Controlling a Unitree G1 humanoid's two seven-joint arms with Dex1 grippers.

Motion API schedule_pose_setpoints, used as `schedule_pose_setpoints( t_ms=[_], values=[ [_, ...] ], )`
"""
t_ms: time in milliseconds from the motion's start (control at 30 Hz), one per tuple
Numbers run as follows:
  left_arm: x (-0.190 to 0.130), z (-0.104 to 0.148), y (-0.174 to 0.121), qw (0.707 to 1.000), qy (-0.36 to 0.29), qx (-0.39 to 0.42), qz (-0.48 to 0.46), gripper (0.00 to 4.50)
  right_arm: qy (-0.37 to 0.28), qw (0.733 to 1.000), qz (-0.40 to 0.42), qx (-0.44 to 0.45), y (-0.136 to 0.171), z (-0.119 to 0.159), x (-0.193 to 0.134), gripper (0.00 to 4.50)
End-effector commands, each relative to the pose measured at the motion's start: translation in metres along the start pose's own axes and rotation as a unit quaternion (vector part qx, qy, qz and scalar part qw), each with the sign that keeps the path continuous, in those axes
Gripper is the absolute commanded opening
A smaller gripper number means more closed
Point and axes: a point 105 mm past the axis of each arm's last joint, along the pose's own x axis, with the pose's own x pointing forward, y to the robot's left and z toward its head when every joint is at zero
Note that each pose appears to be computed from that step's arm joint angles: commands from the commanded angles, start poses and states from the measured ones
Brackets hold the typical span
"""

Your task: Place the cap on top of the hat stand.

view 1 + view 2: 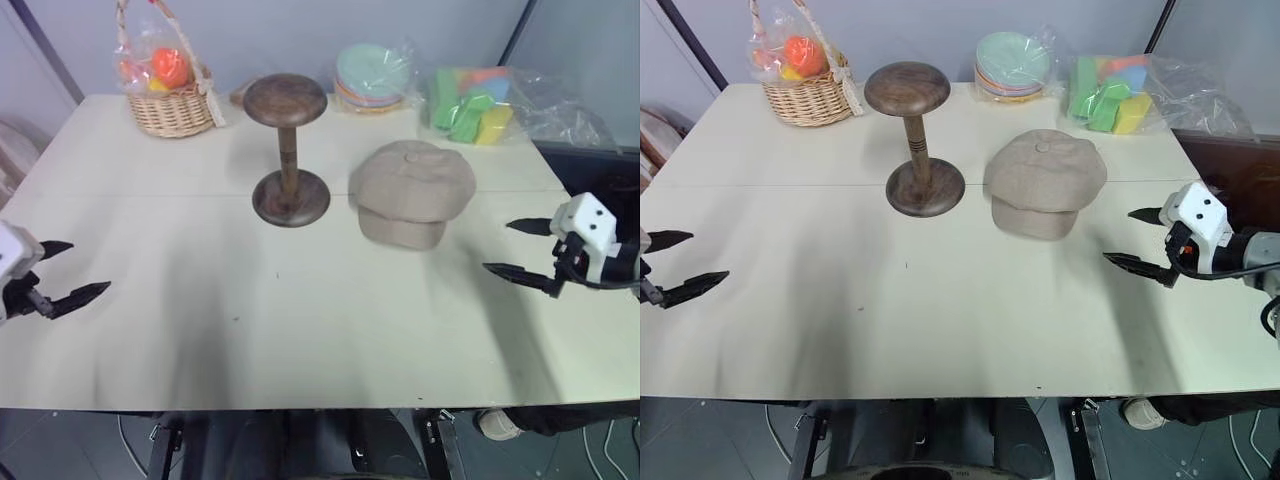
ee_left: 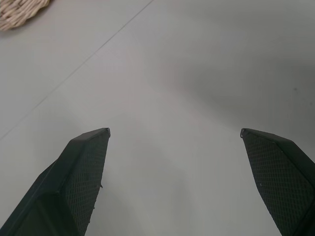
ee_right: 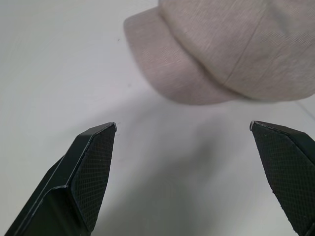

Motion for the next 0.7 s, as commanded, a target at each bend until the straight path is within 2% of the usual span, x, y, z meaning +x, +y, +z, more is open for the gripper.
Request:
schedule_pose_setpoints(
  t_ms=[33,267,433,533,700],
  values=[
    [-0.007,0.010,0.006,1.000,-0.009,0.017,0.018,4.46,-0.010,1.000,-0.007,-0.018,-0.005,0.007,-0.001,4.50],
    [-0.004,0.014,0.007,0.999,-0.023,0.011,0.027,4.46,-0.009,0.999,-0.024,-0.035,-0.011,0.008,-0.002,4.50],
    [0.004,0.056,-0.009,0.994,-0.096,-0.011,-0.043,4.46,-0.002,0.994,-0.075,-0.083,-0.019,0.026,0.006,4.50],
    [0.011,0.078,-0.027,0.988,-0.119,-0.013,-0.103,4.46,0.013,0.986,-0.086,-0.141,-0.009,0.042,0.016,4.50],
    [0.024,0.105,-0.064,0.970,-0.132,0.018,-0.206,4.46,0.010,0.979,-0.074,-0.188,0.036,0.056,0.043,4.50]
  ],
)
